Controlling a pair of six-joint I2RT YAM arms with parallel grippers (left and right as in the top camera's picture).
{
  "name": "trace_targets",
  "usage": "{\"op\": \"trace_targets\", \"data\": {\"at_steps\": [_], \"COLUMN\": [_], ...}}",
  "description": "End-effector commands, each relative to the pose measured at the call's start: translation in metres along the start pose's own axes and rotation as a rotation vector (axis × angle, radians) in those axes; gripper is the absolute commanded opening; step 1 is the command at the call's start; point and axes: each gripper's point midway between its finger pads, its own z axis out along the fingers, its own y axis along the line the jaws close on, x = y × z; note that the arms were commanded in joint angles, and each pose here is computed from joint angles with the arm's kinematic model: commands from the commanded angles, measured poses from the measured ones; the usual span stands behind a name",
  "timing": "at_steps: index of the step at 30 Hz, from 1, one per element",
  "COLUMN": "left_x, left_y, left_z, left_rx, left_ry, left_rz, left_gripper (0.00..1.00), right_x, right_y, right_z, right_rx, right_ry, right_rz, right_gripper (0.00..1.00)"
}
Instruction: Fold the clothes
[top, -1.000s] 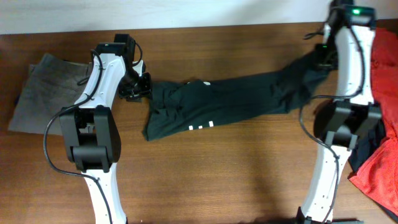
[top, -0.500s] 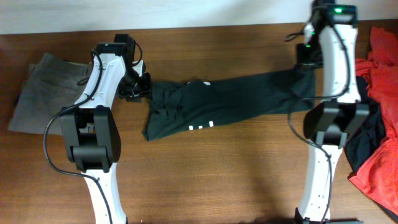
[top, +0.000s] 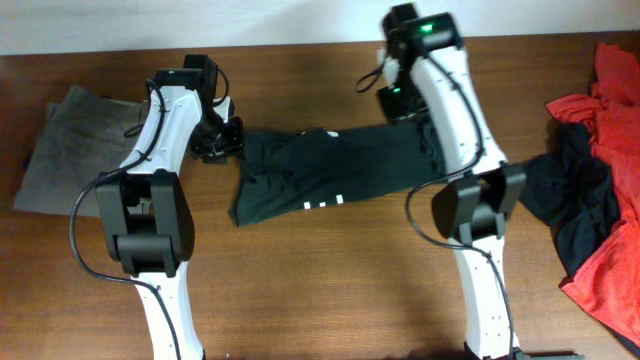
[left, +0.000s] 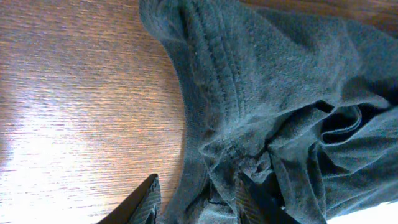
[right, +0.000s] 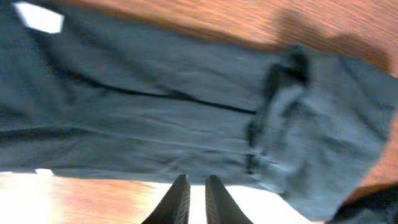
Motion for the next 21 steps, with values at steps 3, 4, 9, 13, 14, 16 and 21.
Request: {"op": "trace_targets", "data": {"at_steps": [3,4,9,13,14,16,21], "left_x": [-0.002,-0.001,-0.001,-0.001,-0.001,-0.001,-0.001], "left_y": [-0.002,-0.002,-0.002,-0.002,-0.002,-0.002,-0.002], "left_z": [-0.004,-0.004,-0.004,-0.004,-0.004,-0.004,-0.004], "left_rx": [-0.002,-0.003,-0.003,-0.003,-0.003,-0.003,-0.003], "left_ry": [-0.010,-0.008,-0.009,-0.009,-0.009,-0.010,-0.009], "left_rz": [0.022,0.021,0.021,0.022,0.022,0.022,0.022], "left_gripper": [0.39,0.39,0.39,0.39,0.39,0.39,0.39], "right_x": [-0.001,0.000,0.011,0.022,0.027,0.033,0.047], "right_y": [0.005,-0.010,-0.042,-0.048,-0.049,-0.052,-0.062], "right_z": [0.000,0.001,0.011,0.030,0.039,0.052,0.087], "right_rx": [0.063,0.125,0.145,0.071,0.057,0.062,0.090], "right_ry": [0.002,0.005,0.046,0.104,0.129,0.162,0.215], "right_rz": [-0.027,0.021,0.118,0.156,0.164,0.167,0.213], "right_gripper": [0.21,0.30,0.44,0.46,0.48,0.51,0.52]}}
